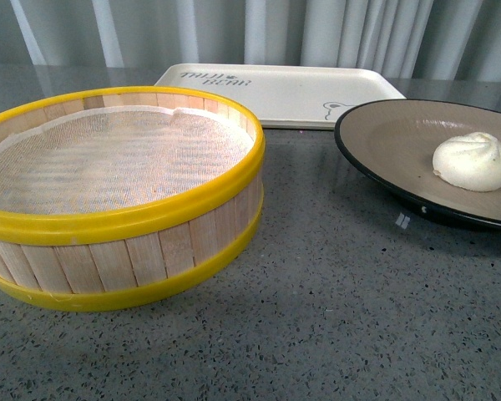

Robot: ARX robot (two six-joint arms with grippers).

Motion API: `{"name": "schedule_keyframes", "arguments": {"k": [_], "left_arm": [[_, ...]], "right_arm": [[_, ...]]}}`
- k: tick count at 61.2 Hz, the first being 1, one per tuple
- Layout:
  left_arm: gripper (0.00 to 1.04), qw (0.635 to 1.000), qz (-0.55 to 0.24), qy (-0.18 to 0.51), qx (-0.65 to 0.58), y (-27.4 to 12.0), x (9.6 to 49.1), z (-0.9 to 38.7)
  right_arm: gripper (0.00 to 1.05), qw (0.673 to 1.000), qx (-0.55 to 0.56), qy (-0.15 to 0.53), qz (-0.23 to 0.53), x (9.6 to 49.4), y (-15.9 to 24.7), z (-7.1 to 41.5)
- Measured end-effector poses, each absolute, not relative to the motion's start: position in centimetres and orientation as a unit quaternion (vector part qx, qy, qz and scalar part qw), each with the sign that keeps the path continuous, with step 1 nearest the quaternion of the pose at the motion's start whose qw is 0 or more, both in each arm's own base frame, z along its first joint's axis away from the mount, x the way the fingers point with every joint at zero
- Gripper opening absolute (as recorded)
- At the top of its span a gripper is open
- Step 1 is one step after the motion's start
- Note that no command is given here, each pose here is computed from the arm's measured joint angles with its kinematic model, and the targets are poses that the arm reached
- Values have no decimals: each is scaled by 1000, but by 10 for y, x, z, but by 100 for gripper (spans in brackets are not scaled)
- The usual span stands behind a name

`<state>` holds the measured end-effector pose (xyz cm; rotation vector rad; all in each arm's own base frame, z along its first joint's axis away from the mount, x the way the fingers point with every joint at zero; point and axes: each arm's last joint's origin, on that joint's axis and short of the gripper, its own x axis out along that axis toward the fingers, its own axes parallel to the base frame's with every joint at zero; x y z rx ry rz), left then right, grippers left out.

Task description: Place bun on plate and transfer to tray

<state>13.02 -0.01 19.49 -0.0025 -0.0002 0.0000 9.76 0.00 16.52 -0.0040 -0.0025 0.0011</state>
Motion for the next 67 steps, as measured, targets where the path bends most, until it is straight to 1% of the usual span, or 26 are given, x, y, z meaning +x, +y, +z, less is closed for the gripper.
{"name": "schedule_keyframes", "arguments": {"k": [34,41,50,54,59,67], "left_arm": [[4,1000,0,-2,-1,0,113,173],[4,1000,0,-16,-1,0,111,176],[4,1000,0,-14,-1,0,107,175],[4,1000,0,3,-1,0,100,170],[4,1000,0,-13,-1,0,96,173],[4,1000,0,-11,-1,0,96,172]], "right_arm": [[96,1000,-2,-1,1,98,0,165],[96,1000,-2,-1,1,98,0,165],[96,1000,-2,-1,1,98,0,165],[96,1000,-2,-1,1,98,0,165],[96,1000,-2,-1,1,98,0,165],[96,1000,-2,-1,1,98,0,165]]}}
